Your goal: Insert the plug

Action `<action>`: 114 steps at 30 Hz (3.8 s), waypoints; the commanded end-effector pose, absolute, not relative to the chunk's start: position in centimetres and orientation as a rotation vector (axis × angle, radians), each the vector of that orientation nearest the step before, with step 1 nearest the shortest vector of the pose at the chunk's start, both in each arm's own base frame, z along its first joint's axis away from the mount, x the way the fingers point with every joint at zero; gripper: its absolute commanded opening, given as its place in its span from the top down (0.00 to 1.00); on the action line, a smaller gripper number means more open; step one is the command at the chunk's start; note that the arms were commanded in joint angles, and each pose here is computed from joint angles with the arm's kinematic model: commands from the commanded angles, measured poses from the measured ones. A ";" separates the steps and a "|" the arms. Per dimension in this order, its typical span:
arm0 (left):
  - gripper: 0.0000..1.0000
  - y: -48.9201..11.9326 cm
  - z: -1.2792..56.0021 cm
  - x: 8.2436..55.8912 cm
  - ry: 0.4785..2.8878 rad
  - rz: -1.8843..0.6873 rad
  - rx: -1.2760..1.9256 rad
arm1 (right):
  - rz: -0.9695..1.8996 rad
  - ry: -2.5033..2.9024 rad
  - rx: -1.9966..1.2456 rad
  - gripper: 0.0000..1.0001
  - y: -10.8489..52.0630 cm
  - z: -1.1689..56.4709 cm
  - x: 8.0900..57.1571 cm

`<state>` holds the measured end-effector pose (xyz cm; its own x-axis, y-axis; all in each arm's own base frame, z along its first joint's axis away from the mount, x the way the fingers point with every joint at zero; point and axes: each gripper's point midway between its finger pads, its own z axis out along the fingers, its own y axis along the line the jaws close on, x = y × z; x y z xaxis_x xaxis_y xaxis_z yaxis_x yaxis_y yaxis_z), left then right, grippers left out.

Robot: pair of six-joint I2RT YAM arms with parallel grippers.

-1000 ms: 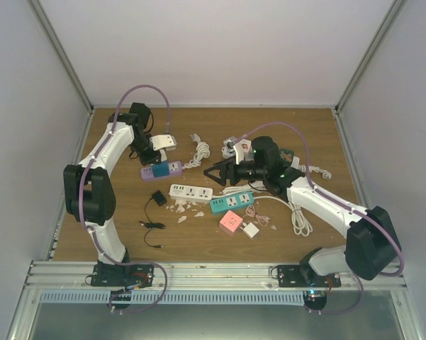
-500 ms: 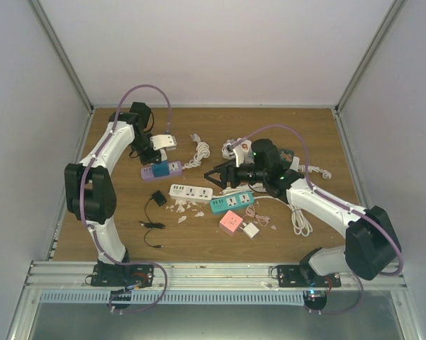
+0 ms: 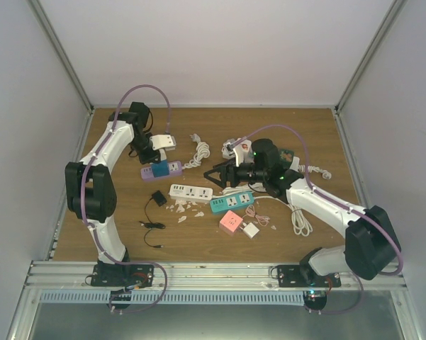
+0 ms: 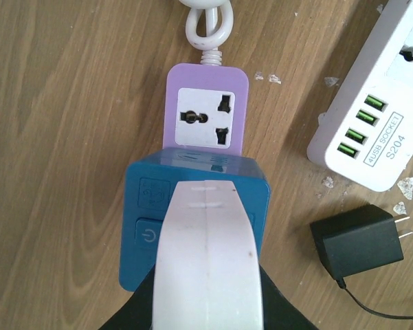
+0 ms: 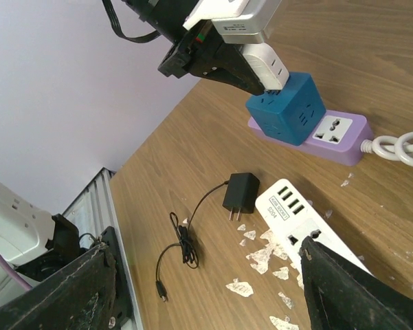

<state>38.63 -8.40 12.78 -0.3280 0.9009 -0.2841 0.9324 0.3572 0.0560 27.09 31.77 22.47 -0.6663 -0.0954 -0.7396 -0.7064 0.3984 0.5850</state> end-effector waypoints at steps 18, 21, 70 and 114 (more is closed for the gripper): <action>1.00 -9.0 10.8 39.5 2.377 -0.314 1.663 | 1.283 2.041 -0.670 0.26 31.6 22.4 27.1; 1.00 -8.5 9.5 39.5 2.426 -0.300 1.667 | 1.277 2.042 -0.663 0.26 31.6 22.3 27.2; 0.01 -14.6 38.7 38.0 1.531 -0.201 0.955 | 1.028 2.152 -0.404 0.23 27.9 20.9 29.1; 0.01 -10.2 30.1 23.4 1.685 -0.644 0.204 | 0.422 2.538 -0.741 0.05 25.4 8.1 18.1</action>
